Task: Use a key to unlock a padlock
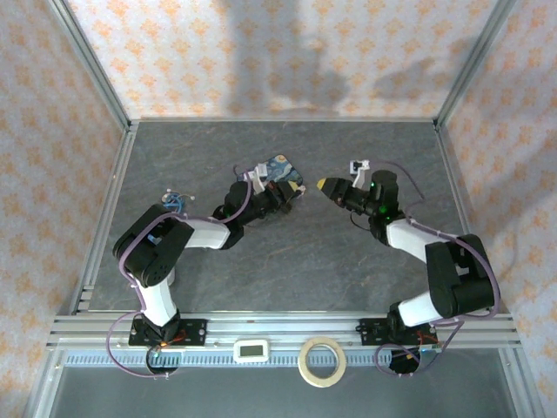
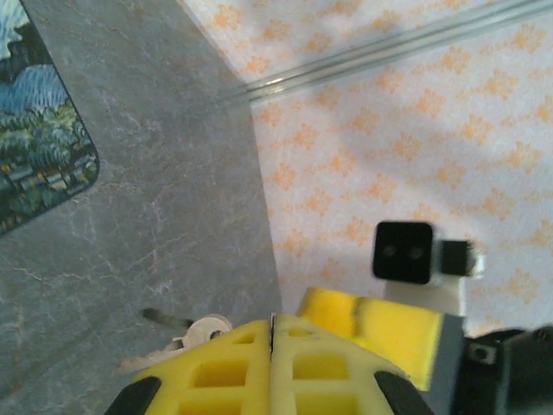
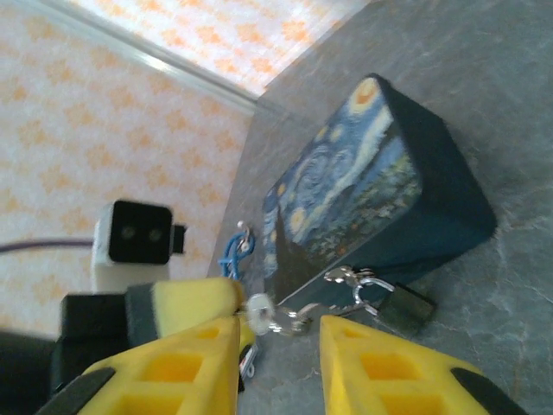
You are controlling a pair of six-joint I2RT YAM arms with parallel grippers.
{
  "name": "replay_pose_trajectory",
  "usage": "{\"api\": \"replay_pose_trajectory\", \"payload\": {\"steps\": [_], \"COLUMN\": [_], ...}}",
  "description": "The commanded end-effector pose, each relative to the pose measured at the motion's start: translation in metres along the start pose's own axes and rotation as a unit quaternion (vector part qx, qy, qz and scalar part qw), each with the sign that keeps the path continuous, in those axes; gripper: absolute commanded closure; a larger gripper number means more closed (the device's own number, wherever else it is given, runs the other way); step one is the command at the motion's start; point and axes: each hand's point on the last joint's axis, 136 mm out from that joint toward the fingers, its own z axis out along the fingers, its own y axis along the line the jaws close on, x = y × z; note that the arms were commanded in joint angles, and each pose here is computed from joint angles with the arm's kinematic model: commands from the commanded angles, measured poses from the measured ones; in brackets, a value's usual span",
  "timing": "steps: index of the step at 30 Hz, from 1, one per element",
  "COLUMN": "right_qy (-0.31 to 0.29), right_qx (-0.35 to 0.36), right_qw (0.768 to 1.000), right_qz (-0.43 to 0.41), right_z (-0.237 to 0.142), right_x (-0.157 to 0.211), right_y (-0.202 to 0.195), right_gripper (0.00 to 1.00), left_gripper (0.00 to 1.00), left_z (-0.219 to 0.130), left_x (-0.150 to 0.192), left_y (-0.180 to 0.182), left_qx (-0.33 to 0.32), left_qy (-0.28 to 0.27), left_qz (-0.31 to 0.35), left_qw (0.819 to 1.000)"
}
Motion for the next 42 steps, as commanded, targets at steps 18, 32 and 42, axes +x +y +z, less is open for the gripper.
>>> {"api": "replay_pose_trajectory", "payload": {"steps": [18,32,42], "right_qy": [0.09,0.101,0.1], "right_qx": [-0.104,-0.119,-0.114], "right_qw": [0.986,0.984,0.986], "right_qz": [-0.092,-0.083,-0.072], "right_z": [-0.005,-0.002,-0.002], "right_x": [0.028,0.043,0.046], "right_y": [0.037,0.042,0.038], "right_gripper": [0.58,0.78,0.9], "left_gripper": [1.0,1.0,1.0], "left_z": [-0.007,-0.01,-0.012], "left_x": [0.029,0.027,0.026], "left_y": [-0.058,-0.068,-0.065], "left_qx": [0.061,0.078,0.073], "left_qy": [0.155,0.146,0.137], "left_qz": [0.158,0.156,0.155], "left_qw": [0.973,0.974,0.976]}}
